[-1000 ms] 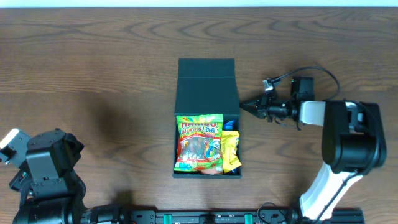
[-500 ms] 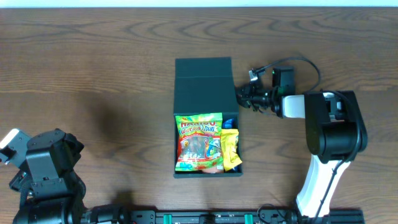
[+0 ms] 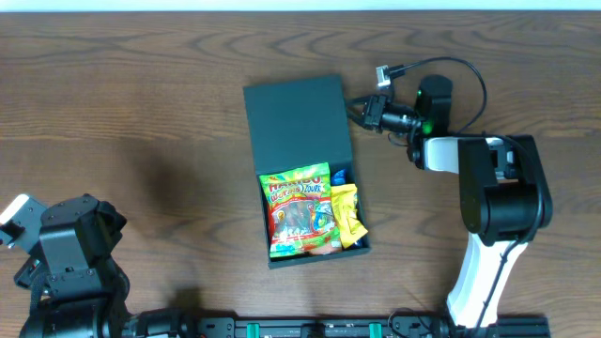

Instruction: Pack container

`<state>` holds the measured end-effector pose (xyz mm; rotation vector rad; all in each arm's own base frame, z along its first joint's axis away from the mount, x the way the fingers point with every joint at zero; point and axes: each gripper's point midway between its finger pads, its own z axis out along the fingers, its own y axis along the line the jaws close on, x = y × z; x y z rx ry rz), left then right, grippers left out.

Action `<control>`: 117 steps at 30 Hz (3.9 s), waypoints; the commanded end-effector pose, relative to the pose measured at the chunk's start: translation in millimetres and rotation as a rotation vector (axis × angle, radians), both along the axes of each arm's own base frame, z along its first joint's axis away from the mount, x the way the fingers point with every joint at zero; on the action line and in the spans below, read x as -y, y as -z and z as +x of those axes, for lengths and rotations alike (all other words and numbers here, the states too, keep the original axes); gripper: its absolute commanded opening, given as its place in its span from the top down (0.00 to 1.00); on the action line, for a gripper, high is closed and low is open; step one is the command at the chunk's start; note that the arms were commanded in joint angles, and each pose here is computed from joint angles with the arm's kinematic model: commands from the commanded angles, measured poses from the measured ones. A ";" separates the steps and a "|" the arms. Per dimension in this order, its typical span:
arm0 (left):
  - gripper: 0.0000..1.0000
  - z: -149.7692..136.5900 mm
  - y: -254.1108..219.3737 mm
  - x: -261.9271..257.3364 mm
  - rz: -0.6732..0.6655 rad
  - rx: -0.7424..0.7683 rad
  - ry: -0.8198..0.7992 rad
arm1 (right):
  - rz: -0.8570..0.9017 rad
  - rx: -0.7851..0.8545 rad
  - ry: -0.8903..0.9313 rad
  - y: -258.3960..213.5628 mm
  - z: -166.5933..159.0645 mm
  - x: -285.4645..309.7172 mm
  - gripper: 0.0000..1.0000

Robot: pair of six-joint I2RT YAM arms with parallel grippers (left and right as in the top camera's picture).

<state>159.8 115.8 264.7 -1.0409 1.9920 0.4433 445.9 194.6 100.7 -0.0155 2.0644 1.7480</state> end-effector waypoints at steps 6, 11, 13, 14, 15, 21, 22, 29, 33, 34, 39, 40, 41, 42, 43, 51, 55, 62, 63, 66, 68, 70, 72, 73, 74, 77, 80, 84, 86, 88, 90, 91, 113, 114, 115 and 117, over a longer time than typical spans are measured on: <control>0.05 -2.2 -4.1 -2.4 0.003 0.015 -0.021 | 0.073 0.140 -0.174 -86.3 -31.6 -11.5 0.99; 0.05 -2.2 -4.1 -2.4 0.003 0.015 -0.021 | 0.075 0.390 -0.273 -191.2 -82.1 -11.5 0.98; 0.05 -2.2 -4.1 -2.4 0.003 0.015 -0.021 | 0.071 0.484 -0.293 -223.4 -103.3 -11.0 0.99; 0.05 -2.2 -4.1 -2.4 0.003 0.015 -0.021 | 0.069 0.528 -0.300 -238.1 -113.9 -10.6 0.99; 0.05 -2.2 -4.1 -2.4 0.003 0.015 -0.021 | 0.066 0.568 -0.305 -251.1 -124.0 -9.8 0.99; 0.05 -2.2 -4.1 -2.4 0.003 0.015 -0.021 | 0.047 0.796 -0.337 -314.6 -190.1 -3.8 0.98; 0.05 -2.2 -4.1 -2.4 0.003 0.015 -0.021 | 0.041 0.840 -0.345 -321.2 -200.6 -2.8 0.99; 0.05 -2.2 -4.1 -2.4 0.003 0.015 -0.021 | 0.003 0.891 -0.377 -315.3 -226.1 -0.7 0.98; 0.05 -2.2 -4.1 -2.4 0.003 0.015 -0.021 | -0.129 0.740 -0.212 -267.6 -206.1 3.3 0.98; 0.05 -2.2 -4.1 -2.4 0.003 0.015 -0.021 | -0.240 0.653 -0.132 -241.8 -196.7 9.7 0.98; 0.05 -2.3 -4.2 -2.5 0.003 0.014 -0.021 | -0.526 0.365 -0.102 -169.6 -224.8 22.0 0.99; 0.05 -2.2 -4.1 -2.4 0.003 0.015 -0.021 | -0.539 0.336 -0.132 -164.2 -236.2 18.7 0.98; 0.05 -2.3 -4.2 -2.5 0.003 0.014 -0.021 | -0.556 0.314 -0.152 -159.2 -243.9 17.2 0.98; 0.05 -2.2 -4.1 -2.4 0.003 0.015 -0.021 | -0.596 0.276 -0.168 -150.1 -252.7 17.4 0.99; 0.05 -2.2 -4.1 -2.4 0.003 0.015 -0.021 | -0.638 0.238 -0.180 -140.7 -260.0 18.3 0.98; 0.05 -2.2 -4.1 -2.4 0.003 0.015 -0.021 | -0.527 0.090 -0.355 -44.2 -301.4 -24.9 0.98; 0.05 -2.2 -4.1 -2.4 0.003 0.015 -0.021 | -0.361 0.078 -0.386 -26.3 -309.1 -41.8 0.98; 0.05 -2.3 -4.2 -2.5 0.003 0.014 -0.021 | -0.372 -0.005 -0.408 22.3 -319.6 -38.7 0.99; 0.05 -2.2 -4.1 -2.4 0.003 0.015 -0.021 | -0.379 -0.023 -0.407 31.2 -321.0 -38.3 0.99; 0.05 -2.2 -4.1 -2.4 0.003 0.015 -0.021 | -0.407 -0.055 -0.395 52.2 -321.1 -36.7 0.98; 0.05 -2.2 -4.2 -2.4 0.003 0.014 -0.021 | -0.404 -0.065 -0.393 56.9 -319.2 -38.4 0.98; 0.05 -2.2 -4.1 -2.4 0.003 0.015 -0.021 | -0.396 -0.056 -0.389 58.1 -315.1 -41.3 0.98; 0.05 -2.2 -4.1 -2.4 0.003 0.015 -0.021 | -0.385 -0.035 -0.382 56.9 -310.4 -44.3 0.98; 0.05 -2.2 -4.1 -2.4 0.003 0.015 -0.021 | -0.379 -0.019 -0.381 55.4 -308.4 -45.9 0.98; 0.05 -2.2 -4.1 -2.4 0.003 0.015 -0.021 | -0.372 -0.015 -0.376 53.5 -306.9 -47.4 0.98; 0.05 -2.2 -4.1 -2.4 0.003 0.015 -0.021 | -0.297 -0.004 -0.419 37.0 -313.0 -58.9 0.98; 0.05 -2.2 -4.1 -2.4 0.003 0.015 -0.021 | -0.311 -0.005 -0.438 35.7 -323.3 -67.6 0.98; 0.05 -2.2 -4.1 -2.4 0.003 0.015 -0.021 | -0.492 -0.041 -0.339 65.9 -321.4 -62.4 0.98; 0.05 -2.2 -4.1 -2.4 0.003 0.015 -0.021 | -0.551 -0.080 -0.252 75.9 -311.7 -56.0 0.98; 0.05 -2.2 -4.1 -2.4 0.003 0.015 -0.021 | -0.584 -0.102 -0.168 80.7 -299.9 -50.6 0.98; 0.05 -2.2 -4.1 -2.4 0.003 0.015 -0.021 | -0.612 -0.119 -0.096 84.6 -290.3 -45.2 0.98; 0.05 -2.2 -4.1 -2.4 0.003 0.015 -0.021 | -0.629 -0.133 -0.039 86.9 -282.8 -40.7 0.98; 0.05 -2.2 -4.1 -2.4 0.003 0.015 -0.021 | -0.816 0.135 -0.099 32.8 -244.4 -75.7 0.98; 0.05 -2.2 -4.1 -2.4 0.003 0.015 -0.021 | -0.874 0.141 -0.100 32.4 -243.6 -70.7 0.98; 0.05 -2.2 -4.1 -2.4 0.003 0.015 -0.021 | -0.970 0.148 -0.094 30.6 -242.9 -61.5 0.98; 0.05 -2.2 -4.1 -2.4 0.003 0.015 -0.021 | -1.094 0.157 -0.077 24.9 -244.6 -50.2 0.98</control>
